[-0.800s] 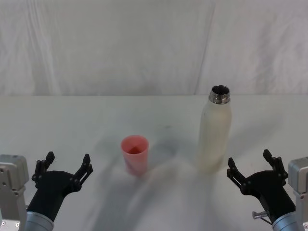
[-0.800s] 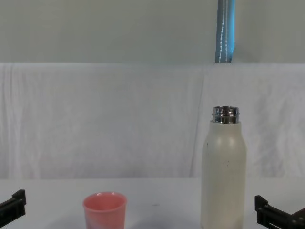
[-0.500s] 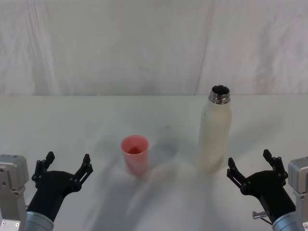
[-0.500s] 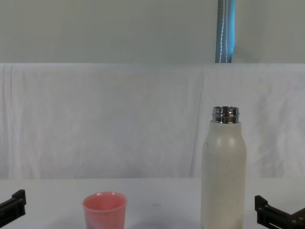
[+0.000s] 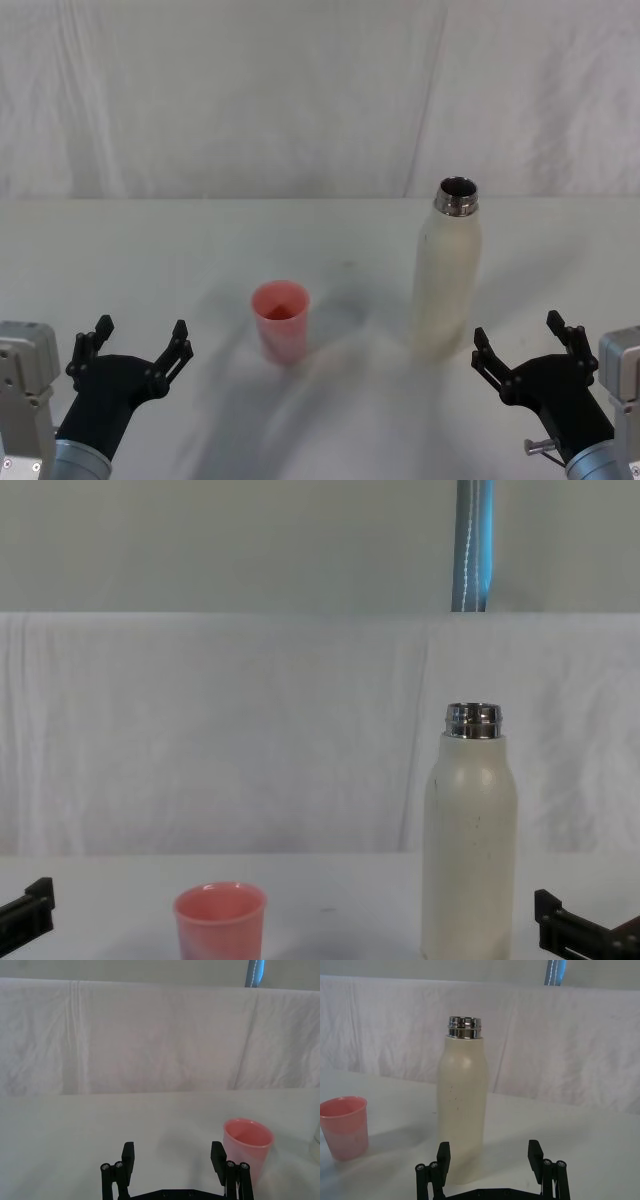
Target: Grasp the thermos with one hand and pour water into the cup lid.
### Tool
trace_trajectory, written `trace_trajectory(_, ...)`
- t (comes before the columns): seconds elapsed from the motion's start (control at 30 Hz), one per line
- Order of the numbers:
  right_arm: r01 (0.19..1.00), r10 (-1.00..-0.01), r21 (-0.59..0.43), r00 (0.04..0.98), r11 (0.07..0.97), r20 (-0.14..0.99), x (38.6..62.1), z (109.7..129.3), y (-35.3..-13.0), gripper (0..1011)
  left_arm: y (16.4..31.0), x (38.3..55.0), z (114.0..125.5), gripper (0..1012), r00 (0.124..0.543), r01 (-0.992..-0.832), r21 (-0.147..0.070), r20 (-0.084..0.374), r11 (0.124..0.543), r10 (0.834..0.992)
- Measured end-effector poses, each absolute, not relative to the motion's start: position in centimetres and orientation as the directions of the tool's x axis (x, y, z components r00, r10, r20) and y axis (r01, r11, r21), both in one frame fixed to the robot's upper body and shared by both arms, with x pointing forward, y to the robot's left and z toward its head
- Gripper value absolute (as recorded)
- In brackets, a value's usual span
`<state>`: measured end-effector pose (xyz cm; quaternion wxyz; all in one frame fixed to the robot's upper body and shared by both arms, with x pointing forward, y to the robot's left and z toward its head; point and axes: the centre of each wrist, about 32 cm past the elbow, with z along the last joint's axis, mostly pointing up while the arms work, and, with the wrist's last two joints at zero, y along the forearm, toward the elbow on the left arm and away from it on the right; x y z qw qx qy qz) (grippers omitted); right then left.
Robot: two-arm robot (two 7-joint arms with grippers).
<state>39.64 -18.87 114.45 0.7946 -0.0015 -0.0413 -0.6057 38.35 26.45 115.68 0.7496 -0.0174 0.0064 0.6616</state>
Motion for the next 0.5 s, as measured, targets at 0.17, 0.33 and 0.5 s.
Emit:
trace_trajectory(0.17,0.963,-0.962,0.048,0.263,0.266,0.068,39.64,114.45,-18.87,1001,26.45,38.35,115.68,1001,0.125,-0.992,-0.018,-0.033,0.124,0.992)
trace_trajectory(0.33,0.963,-0.962,0.048,0.263,0.266,0.067,39.64,114.45,-18.87,1001,26.46,38.35,115.68,1001,0.124,-0.992,-0.017,-0.033,0.124,0.992)
trace_trajectory(0.5,0.963,-0.963,0.048,0.263,0.266,0.067,39.64,114.45,-18.87,1001,26.46,38.35,115.68,1001,0.124,-0.992,-0.018,-0.033,0.124,0.992)
